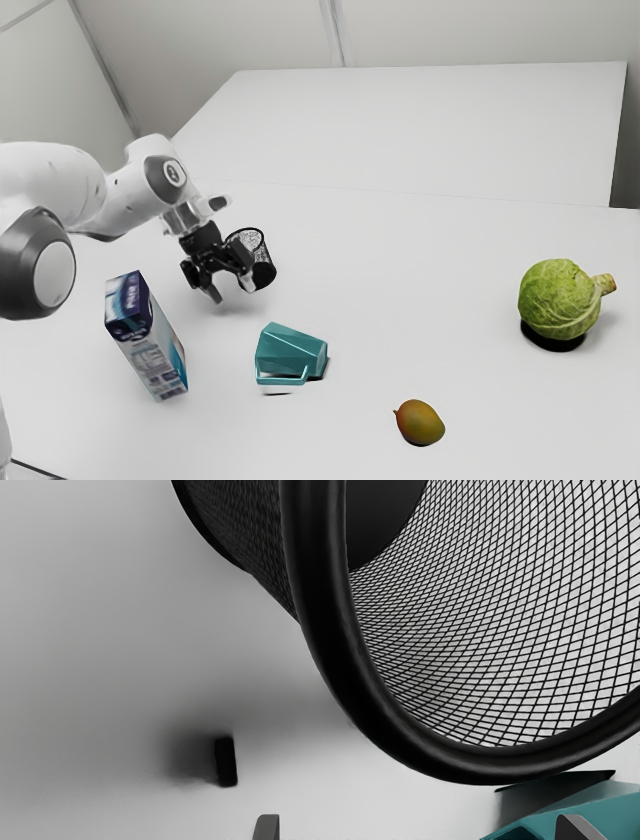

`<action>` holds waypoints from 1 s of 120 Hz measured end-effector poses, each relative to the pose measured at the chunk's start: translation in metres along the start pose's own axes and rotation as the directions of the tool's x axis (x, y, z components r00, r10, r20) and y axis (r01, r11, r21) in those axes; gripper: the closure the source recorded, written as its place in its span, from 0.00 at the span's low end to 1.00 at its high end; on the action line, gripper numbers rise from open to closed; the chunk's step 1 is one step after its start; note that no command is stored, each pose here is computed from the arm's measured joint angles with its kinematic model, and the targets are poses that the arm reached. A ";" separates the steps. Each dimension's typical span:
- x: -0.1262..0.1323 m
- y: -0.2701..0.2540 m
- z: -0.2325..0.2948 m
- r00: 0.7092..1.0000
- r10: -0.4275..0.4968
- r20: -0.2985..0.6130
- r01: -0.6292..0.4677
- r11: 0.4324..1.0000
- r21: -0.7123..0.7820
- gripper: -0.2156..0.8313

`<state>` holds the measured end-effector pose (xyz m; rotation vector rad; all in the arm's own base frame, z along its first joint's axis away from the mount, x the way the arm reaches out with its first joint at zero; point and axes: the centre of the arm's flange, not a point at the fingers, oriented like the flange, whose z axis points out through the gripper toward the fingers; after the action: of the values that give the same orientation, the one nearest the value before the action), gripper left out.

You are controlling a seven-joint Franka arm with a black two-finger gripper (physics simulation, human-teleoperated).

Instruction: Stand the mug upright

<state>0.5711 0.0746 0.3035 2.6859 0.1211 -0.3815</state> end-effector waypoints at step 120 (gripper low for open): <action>-0.034 0.053 0.034 0.991 -0.015 0.134 0.032 0.991 -0.127 0.21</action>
<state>0.5376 0.0117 0.3042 2.5253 0.1340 -0.5397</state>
